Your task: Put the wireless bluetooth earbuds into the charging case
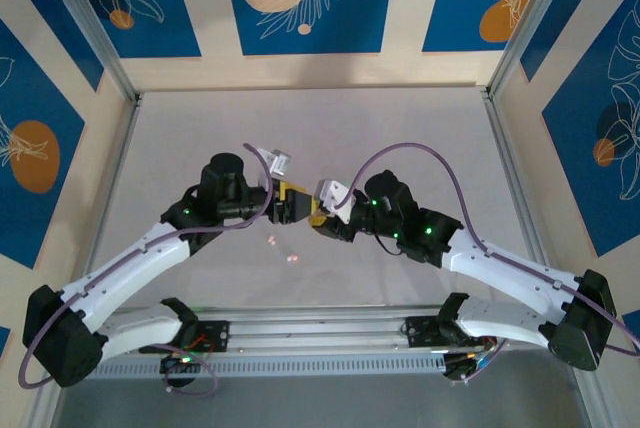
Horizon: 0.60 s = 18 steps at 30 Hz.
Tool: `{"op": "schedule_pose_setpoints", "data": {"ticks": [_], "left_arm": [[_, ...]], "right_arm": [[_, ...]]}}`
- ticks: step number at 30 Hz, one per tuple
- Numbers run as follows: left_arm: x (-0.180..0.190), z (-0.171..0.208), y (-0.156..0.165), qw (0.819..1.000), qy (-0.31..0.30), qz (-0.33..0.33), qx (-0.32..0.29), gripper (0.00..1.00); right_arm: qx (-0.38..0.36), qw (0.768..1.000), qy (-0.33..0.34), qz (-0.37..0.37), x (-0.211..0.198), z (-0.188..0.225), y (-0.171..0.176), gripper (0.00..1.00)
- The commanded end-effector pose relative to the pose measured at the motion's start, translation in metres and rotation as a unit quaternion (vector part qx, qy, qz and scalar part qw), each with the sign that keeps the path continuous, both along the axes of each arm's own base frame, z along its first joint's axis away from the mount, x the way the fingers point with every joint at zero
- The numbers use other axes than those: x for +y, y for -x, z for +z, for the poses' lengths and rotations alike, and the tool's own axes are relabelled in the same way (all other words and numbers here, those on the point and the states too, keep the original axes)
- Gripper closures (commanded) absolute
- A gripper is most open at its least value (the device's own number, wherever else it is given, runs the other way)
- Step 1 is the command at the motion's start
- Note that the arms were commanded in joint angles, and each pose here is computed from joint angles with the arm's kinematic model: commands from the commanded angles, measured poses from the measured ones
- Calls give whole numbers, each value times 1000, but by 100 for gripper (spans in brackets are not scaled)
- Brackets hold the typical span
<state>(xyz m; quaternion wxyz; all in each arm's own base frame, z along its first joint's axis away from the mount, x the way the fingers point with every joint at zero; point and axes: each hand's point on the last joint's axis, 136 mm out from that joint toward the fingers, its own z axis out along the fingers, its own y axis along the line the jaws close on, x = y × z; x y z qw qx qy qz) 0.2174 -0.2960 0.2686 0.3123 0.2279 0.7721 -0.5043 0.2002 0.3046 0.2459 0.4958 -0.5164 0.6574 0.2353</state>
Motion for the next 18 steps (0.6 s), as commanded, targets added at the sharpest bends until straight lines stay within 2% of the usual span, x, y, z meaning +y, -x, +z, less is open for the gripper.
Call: {"op": "schedule_pose_setpoints", "data": {"ticks": [1,6,12,16,18], "left_arm": [[-9,14,7,1000,3,-26,-11,31],[-13,11,8,1000,-13,-27,-9,42],[-8,4,-1,999,-30,10,9,72],[1,8,-12,997,-12,70,23,86],[8,11,-17,994,8,106,38,87]], "right_arm": [[-32,999,-22,-9,4,24,-9,67],[-38,999,-17,-28,2,23,-16,67],[-50,997,-4,-50,0,22,-23,66],[-54,997,-11,-55,-2,24,-21,59],[-62,995,-33,-64,-7,29,-21,51]]}}
